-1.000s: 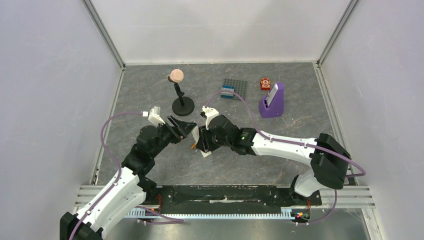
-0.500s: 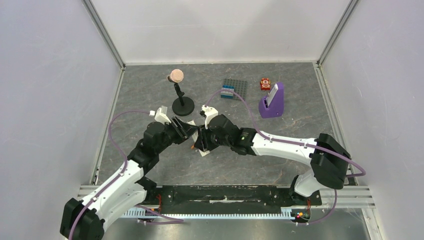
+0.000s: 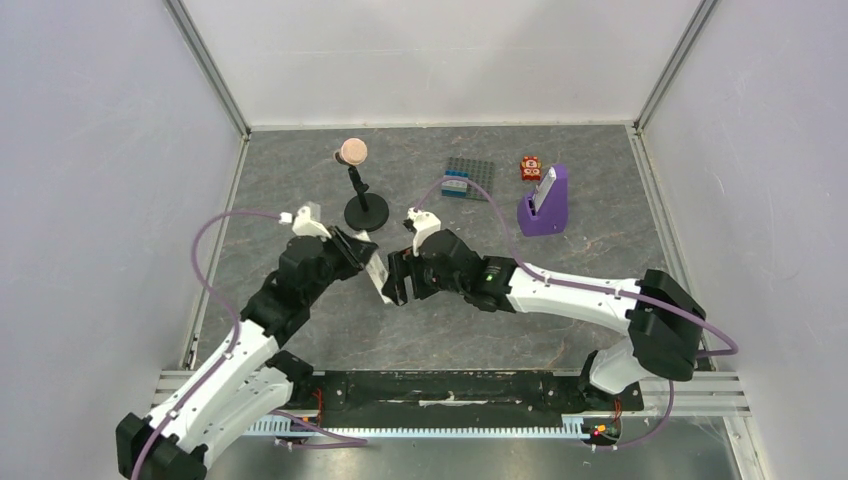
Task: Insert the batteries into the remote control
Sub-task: Adjust the remote control, then pick up the battery from the center of the board.
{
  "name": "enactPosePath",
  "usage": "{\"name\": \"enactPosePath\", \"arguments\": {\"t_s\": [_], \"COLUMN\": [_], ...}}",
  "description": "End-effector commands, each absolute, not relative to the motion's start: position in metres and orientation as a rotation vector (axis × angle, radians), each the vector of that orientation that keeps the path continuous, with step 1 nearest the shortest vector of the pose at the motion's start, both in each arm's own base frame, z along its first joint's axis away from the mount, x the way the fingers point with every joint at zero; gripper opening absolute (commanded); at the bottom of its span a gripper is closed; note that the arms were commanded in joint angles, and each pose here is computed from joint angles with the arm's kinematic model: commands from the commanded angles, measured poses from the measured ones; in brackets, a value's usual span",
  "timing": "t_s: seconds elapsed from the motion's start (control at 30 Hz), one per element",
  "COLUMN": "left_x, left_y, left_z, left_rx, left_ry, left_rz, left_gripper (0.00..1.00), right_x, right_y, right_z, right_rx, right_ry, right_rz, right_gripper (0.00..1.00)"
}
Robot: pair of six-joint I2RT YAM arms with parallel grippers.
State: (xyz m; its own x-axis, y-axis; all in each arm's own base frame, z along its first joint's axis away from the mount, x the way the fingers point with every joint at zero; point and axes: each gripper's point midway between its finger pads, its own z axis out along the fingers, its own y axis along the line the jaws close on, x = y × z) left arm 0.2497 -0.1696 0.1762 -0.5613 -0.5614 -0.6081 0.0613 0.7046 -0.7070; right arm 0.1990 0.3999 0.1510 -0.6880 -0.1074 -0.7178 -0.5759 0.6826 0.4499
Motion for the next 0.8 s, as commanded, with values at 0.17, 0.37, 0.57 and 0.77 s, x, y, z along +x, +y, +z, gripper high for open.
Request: {"name": "enactPosePath", "arguments": {"t_s": [0.17, 0.37, 0.57, 0.77], "left_x": [0.268, 0.263, 0.258, 0.247], "left_y": [-0.056, -0.037, -0.034, -0.029], "left_z": [0.261, 0.284, 0.294, 0.298], "left_rx": [-0.487, -0.514, -0.505, -0.493], "left_ry": [1.756, 1.694, 1.665, 1.644], "left_rz": [-0.22, -0.142, -0.151, -0.171], "left_gripper": [0.02, 0.02, 0.02, 0.02], "right_x": [0.215, 0.227, 0.231, 0.233], "right_y": [0.385, 0.388, 0.405, 0.423], "right_z": [0.122, 0.091, 0.079, 0.078], "right_rx": [-0.456, -0.33, -0.236, -0.196], "right_ry": [2.278, 2.361, 2.353, 2.308], "right_rz": [0.7, 0.547, 0.469, 0.414], "right_gripper": [0.56, 0.5, 0.52, 0.55]}}
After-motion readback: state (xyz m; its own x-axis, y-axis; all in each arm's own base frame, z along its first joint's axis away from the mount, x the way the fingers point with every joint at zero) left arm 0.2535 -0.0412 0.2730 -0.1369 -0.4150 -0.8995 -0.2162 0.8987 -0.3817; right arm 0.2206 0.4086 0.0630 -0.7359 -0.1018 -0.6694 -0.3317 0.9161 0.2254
